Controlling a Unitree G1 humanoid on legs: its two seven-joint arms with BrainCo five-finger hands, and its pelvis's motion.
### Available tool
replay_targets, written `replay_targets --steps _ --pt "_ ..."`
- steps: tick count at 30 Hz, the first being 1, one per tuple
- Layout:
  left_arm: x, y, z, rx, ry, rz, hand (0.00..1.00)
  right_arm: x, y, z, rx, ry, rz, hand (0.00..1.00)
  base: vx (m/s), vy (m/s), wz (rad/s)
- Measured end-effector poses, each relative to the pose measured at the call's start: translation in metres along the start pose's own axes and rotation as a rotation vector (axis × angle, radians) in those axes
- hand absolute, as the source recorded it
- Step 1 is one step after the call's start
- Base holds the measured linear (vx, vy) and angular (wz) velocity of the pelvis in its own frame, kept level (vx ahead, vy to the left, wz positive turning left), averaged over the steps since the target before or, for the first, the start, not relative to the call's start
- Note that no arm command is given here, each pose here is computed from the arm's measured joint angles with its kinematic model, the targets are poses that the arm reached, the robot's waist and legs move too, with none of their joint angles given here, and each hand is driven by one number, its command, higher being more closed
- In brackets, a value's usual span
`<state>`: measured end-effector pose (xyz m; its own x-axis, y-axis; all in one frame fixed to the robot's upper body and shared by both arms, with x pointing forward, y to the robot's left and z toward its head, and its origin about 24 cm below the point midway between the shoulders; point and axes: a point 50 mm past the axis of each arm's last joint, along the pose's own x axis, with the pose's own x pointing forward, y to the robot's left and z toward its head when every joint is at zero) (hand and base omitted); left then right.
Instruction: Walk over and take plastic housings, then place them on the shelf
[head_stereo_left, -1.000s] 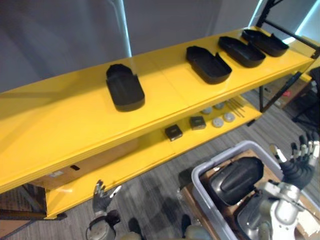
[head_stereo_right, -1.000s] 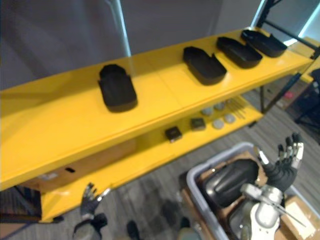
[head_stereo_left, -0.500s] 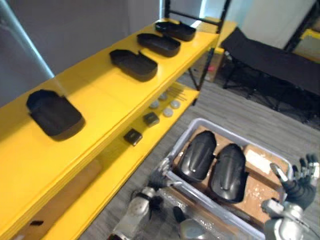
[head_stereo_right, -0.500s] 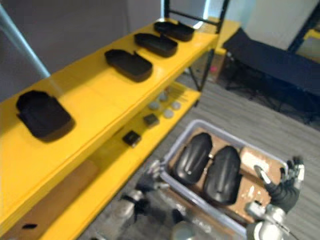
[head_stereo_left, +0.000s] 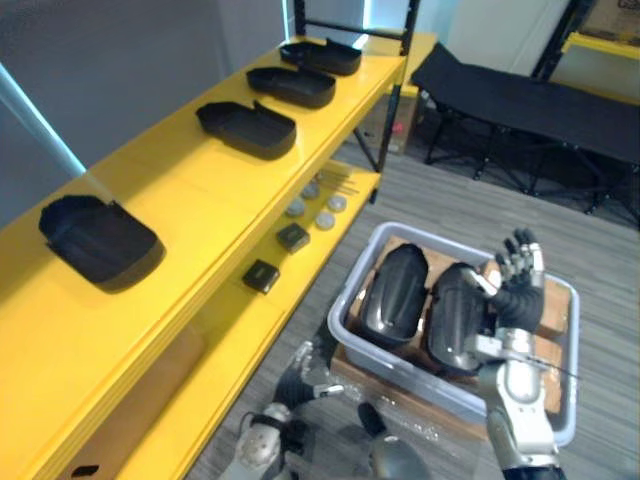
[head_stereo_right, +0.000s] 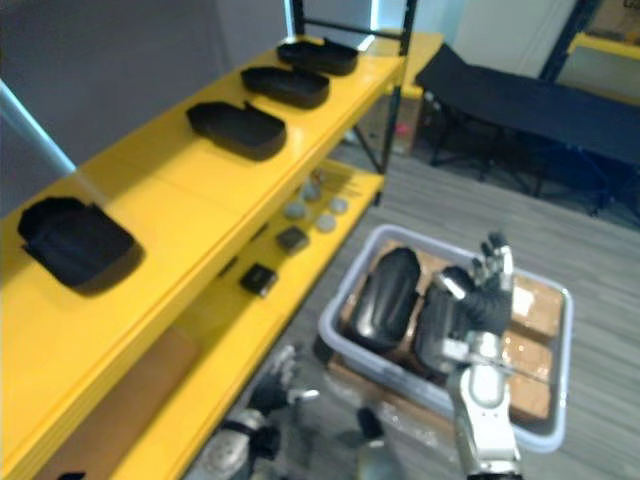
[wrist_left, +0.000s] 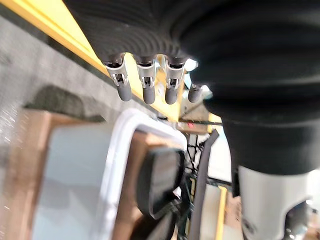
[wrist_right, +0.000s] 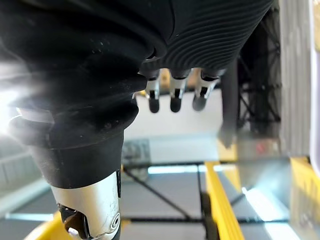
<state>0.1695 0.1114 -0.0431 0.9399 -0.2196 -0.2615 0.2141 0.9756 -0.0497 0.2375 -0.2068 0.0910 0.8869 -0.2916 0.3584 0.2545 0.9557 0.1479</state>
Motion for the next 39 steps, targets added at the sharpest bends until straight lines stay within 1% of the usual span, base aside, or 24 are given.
replay_targets --steps 6,9,11,13,14,17,21,23,25,27,28,30,34,36,39 --pt "0.019 -0.009 0.029 -0.013 -0.168 -0.012 0.00 0.011 -0.002 -0.004 -0.013 0.002 -0.049 0.00 0.07 0.030 0.12" --pt "0.032 -0.017 0.054 -0.024 -0.272 -0.040 0.00 0.003 -0.001 -0.012 0.014 0.048 -0.117 0.00 0.03 0.008 -0.10" --pt "0.034 -0.025 0.067 -0.045 -0.326 -0.062 0.00 -0.022 -0.005 -0.026 0.066 0.134 -0.200 0.00 -0.06 0.029 -0.64" --pt "0.034 -0.027 0.070 -0.053 -0.328 -0.065 0.00 -0.048 -0.011 -0.033 0.069 0.204 -0.239 0.00 -0.10 0.064 -1.08" --pt "0.033 -0.023 0.069 -0.057 -0.321 -0.042 0.00 -0.065 -0.016 -0.031 0.062 0.231 -0.226 0.00 -0.18 0.083 -1.36" --pt "0.030 -0.010 0.062 -0.056 -0.278 0.027 0.00 -0.073 -0.021 -0.029 0.057 0.235 -0.186 0.00 -0.21 0.085 -1.16" --pt "0.016 0.017 0.047 -0.080 -0.209 0.141 0.00 -0.058 -0.012 -0.021 0.129 0.167 -0.138 0.00 -0.20 0.022 -0.73" --pt "0.008 0.028 0.040 -0.072 -0.177 0.182 0.00 -0.052 -0.009 -0.019 0.125 0.146 -0.144 0.00 -0.16 -0.115 -0.45" --pt "-0.001 0.042 0.033 -0.113 -0.148 0.254 0.00 -0.045 -0.006 -0.021 0.108 0.150 -0.169 0.00 -0.13 -0.195 -0.41" --pt "-0.006 0.048 0.031 -0.112 -0.140 0.281 0.00 -0.041 -0.008 -0.026 0.090 0.173 -0.197 0.00 -0.10 -0.156 -0.25" --pt "-0.007 0.046 0.031 -0.150 -0.144 0.284 0.00 -0.042 -0.014 -0.031 0.064 0.202 -0.236 0.00 -0.08 -0.136 -0.30" --pt "-0.007 0.044 0.030 -0.163 -0.142 0.278 0.00 -0.045 -0.026 -0.035 0.017 0.227 -0.301 0.00 -0.07 -0.151 -0.21" --pt "0.001 0.040 0.044 -0.175 -0.225 0.252 0.00 -0.047 -0.059 -0.033 -0.061 0.226 -0.439 0.00 -0.07 -0.063 -0.13" --pt "0.007 0.039 0.050 -0.210 -0.254 0.251 0.00 -0.041 -0.065 -0.029 -0.082 0.211 -0.448 0.00 -0.05 0.005 -0.18" --pt "0.017 0.037 0.053 -0.194 -0.256 0.249 0.00 -0.022 -0.063 -0.027 -0.096 0.179 -0.415 0.00 -0.02 0.022 -0.20"
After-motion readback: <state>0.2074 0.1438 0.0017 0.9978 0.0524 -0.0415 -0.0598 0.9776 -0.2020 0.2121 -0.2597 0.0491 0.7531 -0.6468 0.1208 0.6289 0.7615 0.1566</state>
